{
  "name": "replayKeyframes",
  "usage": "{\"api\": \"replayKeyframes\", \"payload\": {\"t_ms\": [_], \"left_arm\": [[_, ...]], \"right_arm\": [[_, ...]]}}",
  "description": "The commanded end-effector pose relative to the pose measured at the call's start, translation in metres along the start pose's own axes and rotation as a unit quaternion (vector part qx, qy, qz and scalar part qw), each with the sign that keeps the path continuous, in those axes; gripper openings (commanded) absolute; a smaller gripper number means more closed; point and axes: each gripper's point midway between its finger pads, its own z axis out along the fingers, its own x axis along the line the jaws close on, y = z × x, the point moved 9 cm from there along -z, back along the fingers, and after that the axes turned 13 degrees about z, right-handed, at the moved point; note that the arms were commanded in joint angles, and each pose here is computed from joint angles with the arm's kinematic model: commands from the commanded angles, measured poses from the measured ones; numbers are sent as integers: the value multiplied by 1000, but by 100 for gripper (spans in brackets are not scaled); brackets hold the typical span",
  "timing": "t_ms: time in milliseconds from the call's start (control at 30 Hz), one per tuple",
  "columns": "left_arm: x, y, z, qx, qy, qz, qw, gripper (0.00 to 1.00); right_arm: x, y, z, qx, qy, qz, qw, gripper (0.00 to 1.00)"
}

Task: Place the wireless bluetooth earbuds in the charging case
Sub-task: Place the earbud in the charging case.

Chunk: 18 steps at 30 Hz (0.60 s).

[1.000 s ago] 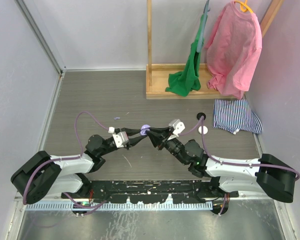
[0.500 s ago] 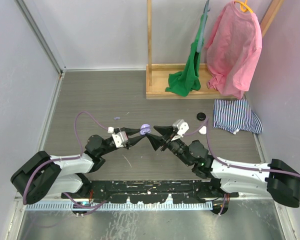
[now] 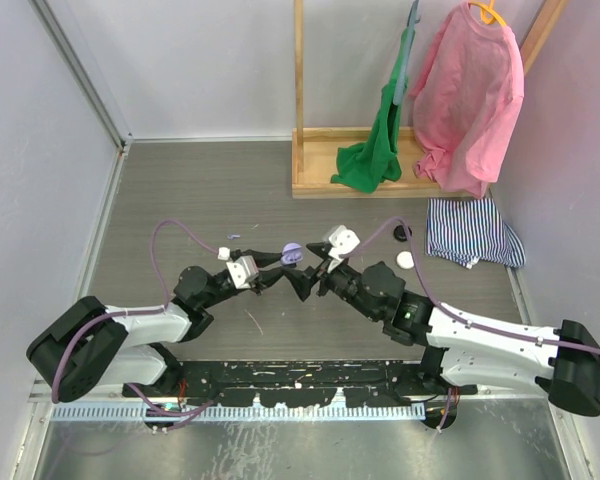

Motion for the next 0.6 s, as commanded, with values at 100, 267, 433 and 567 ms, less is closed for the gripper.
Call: {"api": "replayKeyframes", "payload": {"t_ms": [100,267,433,567], "left_arm": [[12,15,9,-32,34,-2,999,0],[9,8,11,-21,32,-24,999,0],[7,9,13,-30,25,-45,998,0],[5,14,12,-37,14,-61,997,0]], "right_arm": [[7,8,17,88,38,-54,994,80],[-16,25,15,94,96,-30,990,75],[-41,34,3,69,130,-14,989,75],[-55,37,-1,61,157,3,986,73]]}}
